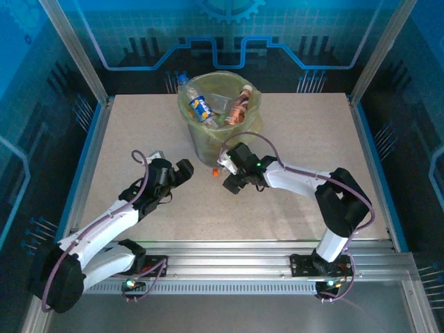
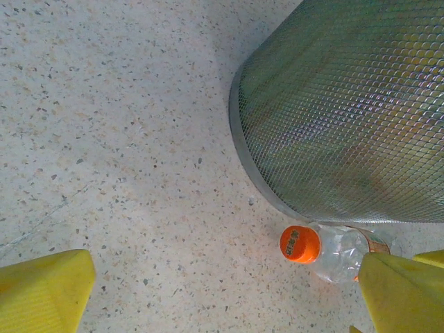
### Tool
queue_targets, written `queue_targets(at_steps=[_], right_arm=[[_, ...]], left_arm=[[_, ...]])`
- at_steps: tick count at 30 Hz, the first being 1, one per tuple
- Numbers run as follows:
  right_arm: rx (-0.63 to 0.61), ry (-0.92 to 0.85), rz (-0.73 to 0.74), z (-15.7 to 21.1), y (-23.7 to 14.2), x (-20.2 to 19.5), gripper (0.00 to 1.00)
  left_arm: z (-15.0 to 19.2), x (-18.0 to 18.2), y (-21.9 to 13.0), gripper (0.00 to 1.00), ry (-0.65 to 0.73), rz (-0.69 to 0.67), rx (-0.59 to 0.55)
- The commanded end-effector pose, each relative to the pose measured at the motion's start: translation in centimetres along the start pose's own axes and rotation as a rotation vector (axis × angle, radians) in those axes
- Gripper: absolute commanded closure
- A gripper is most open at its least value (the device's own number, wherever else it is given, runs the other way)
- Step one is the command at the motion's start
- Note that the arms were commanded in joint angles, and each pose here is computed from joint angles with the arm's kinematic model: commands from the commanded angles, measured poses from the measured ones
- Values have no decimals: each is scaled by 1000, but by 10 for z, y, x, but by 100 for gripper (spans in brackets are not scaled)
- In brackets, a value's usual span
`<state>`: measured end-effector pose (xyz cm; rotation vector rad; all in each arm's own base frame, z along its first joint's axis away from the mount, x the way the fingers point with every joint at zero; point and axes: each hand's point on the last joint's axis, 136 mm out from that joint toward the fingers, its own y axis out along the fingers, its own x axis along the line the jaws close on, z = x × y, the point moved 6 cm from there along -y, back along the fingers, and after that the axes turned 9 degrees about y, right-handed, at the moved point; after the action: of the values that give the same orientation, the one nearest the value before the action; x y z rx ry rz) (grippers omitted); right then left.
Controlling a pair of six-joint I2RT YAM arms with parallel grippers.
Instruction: Put the plastic bottles in the bin
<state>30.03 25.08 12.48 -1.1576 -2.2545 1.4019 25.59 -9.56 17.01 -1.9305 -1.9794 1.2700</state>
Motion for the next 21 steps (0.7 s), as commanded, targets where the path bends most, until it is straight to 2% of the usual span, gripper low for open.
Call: queue_targets(at_steps=[1,15,21], right_arm=[[9,-20,-10,0,14,-1,4],[70,-88,-33,-5,37,5,5],[127,-156,-46,-1,46,20,5]], left_arm=[[3,7,-2,1,-15,-19,3],[1,8,-4,1,-15,-22,0],[2,8,-5,1,-15,-22,0]])
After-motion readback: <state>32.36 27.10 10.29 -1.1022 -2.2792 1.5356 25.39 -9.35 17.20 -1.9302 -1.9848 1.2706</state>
